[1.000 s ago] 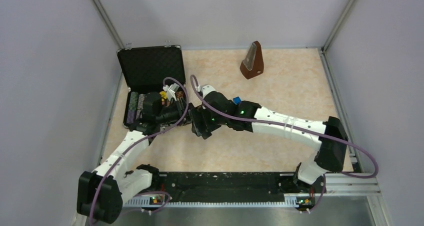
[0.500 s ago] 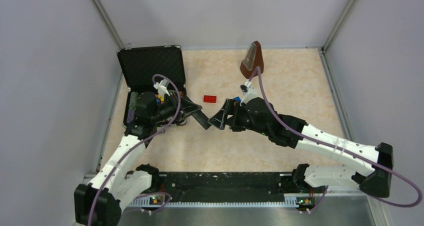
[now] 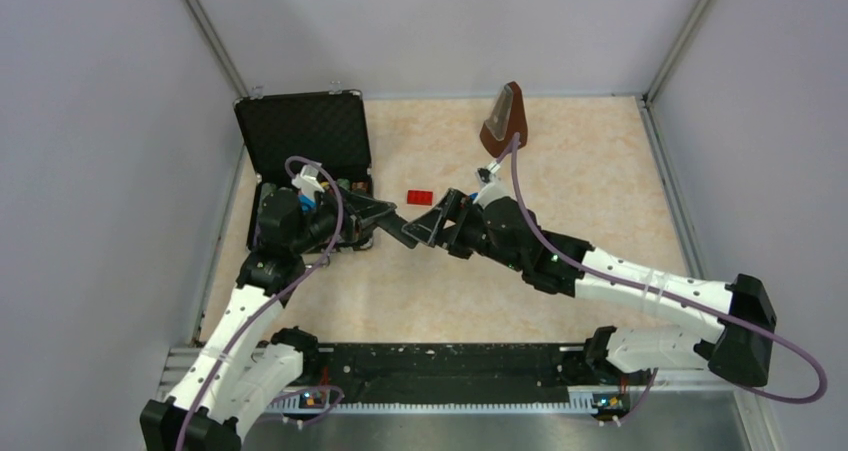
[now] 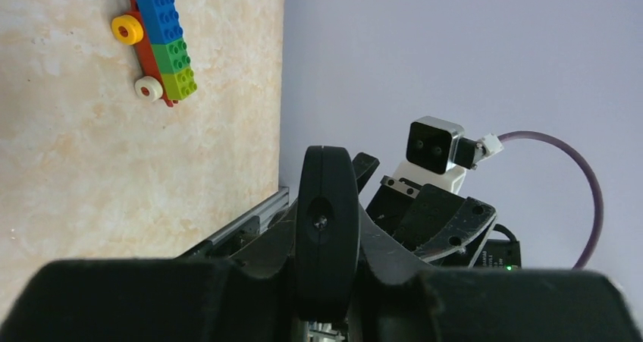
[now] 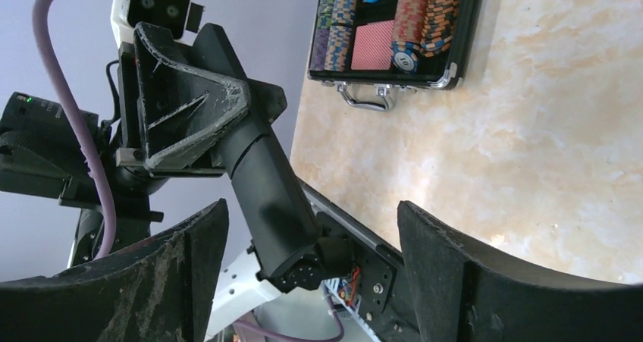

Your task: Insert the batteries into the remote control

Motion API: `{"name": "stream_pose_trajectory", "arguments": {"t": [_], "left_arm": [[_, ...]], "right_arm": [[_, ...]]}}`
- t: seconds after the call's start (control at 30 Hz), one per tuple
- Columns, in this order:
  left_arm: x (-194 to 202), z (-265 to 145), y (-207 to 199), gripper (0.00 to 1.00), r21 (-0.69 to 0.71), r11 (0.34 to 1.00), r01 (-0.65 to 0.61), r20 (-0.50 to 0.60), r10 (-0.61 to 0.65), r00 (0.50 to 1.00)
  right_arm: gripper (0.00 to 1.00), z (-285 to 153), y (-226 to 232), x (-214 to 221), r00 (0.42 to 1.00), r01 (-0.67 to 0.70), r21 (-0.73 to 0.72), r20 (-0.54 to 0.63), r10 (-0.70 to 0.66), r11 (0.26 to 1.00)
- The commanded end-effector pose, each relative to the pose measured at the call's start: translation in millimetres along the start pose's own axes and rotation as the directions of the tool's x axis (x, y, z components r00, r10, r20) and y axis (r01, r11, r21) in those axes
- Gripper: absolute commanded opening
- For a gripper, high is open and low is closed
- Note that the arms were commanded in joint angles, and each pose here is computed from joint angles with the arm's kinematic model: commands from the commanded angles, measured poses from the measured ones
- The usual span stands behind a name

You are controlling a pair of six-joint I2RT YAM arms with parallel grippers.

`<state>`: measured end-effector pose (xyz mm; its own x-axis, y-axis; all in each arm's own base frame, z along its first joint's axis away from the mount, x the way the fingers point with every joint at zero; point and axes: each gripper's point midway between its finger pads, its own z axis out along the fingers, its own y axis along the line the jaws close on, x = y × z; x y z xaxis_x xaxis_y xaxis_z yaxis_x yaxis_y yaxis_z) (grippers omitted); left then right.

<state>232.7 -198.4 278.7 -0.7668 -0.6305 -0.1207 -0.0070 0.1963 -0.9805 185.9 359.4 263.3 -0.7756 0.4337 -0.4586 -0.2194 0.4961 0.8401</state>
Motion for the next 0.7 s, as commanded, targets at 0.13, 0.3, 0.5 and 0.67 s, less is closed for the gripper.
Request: {"name": "stream_pose_trajectory", "arguments": {"t": [0.13,0.3,0.5,0.67], "left_arm": [[-2,-9,-30,0.0,0.108,0.989,0.096,0.027,-0.1,0.995],[-2,-14,-38,0.0,0.159,0.971,0.178,0.018,-0.184,0.983],[-4,-22,-53,0.0,0.226,0.942,0.247,0.017,-0.258,0.966],[-4,-27,-67,0.0,0.265,0.928,0.262,0.005,-0.273,0.962]], "right_arm": [[0.7,7,32,-12,0.999,-0.029,-0.12,0.038,0.034,0.992],[0.59,11,30,-6,0.999,-0.027,-0.126,0.015,0.029,0.992],[0.51,21,24,5,0.999,-0.036,-0.13,-0.018,0.034,0.991],[0.43,29,20,14,0.998,-0.053,-0.134,-0.046,0.048,0.989]]}}
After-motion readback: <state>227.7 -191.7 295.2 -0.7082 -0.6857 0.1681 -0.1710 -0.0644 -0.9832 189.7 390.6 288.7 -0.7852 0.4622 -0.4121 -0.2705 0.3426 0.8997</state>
